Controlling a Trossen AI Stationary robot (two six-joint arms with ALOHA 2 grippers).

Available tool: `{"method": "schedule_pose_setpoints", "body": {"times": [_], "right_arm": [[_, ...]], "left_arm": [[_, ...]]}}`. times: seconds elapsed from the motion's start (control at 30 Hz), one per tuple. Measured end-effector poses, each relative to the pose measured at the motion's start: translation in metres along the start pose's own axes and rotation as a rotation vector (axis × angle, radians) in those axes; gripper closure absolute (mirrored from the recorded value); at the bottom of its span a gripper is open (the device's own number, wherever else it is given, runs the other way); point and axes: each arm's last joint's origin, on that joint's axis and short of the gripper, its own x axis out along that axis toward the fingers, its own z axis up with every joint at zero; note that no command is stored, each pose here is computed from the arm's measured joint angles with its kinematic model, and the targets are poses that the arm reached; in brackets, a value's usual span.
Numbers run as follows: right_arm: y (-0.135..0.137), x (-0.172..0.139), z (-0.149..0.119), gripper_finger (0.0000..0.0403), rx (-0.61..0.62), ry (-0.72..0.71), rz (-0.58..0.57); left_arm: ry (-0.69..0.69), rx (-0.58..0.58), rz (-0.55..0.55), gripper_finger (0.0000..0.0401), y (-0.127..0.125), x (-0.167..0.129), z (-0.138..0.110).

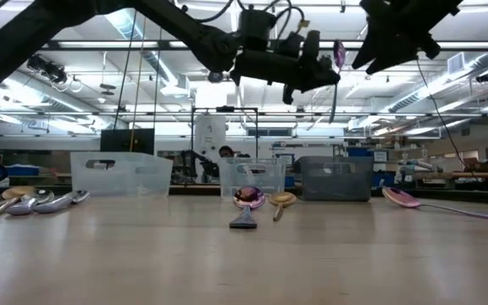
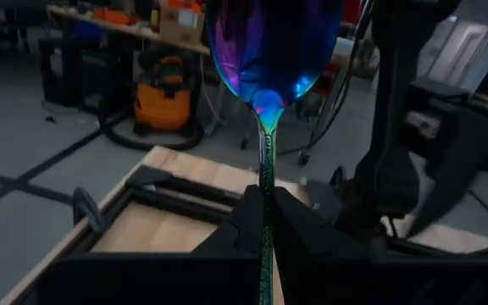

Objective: Sort silverware by color (type)
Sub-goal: Put the blue spoon into the black bin

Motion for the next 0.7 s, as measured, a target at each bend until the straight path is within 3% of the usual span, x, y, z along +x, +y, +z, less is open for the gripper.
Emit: {"method": "schedule_pose_setpoints", "body": {"times": [0.3, 0.7], "right_arm": [[0.014, 0.027, -0.002, 0.0157, -0.095, -0.094, -0.181], [0.005, 0.046, 0.02, 0.0175, -0.118, -0.115, -0.213]], "left_arm": [[-0.124, -0.047, -0.038, 0.0383, -0.006, -0.006, 0.007], [-0.223, -0.075, -0.068, 0.0381, -0.009, -0.008, 0.016]]}}
